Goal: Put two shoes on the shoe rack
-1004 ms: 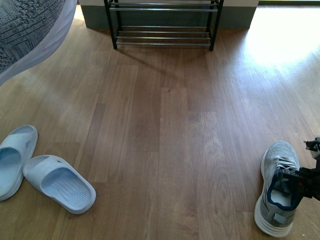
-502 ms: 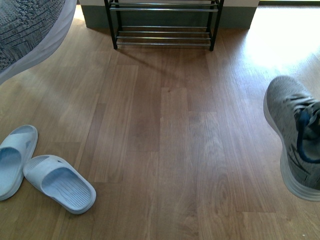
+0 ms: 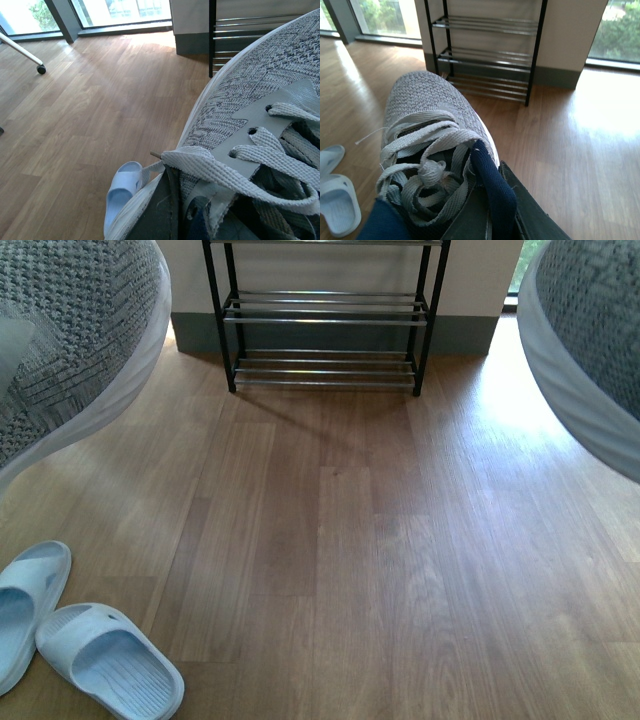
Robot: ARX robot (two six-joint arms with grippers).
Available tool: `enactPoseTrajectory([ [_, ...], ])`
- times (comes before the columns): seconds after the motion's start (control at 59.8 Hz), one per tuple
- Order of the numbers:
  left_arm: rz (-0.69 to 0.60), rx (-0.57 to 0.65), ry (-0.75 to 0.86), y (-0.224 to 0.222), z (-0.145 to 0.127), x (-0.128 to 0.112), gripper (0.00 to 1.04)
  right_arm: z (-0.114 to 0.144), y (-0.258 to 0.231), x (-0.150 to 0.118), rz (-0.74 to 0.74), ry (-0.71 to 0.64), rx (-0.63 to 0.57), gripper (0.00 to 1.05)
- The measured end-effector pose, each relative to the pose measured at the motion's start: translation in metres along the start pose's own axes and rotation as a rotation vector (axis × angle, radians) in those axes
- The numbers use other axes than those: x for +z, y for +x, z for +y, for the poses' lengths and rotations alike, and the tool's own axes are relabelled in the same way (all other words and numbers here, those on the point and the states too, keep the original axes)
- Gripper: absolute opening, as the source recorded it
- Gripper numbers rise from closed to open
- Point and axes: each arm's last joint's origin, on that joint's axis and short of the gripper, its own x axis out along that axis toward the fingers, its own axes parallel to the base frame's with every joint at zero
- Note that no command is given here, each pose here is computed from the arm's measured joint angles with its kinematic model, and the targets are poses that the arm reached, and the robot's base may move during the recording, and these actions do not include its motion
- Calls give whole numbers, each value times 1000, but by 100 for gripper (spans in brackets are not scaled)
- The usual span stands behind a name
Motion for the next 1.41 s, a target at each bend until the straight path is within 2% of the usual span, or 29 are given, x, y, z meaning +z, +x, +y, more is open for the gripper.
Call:
enactPoseTrajectory([
  [1.405, 1, 13, 1, 0, 0, 0, 2, 0, 1, -3, 14, 0, -14, 1],
])
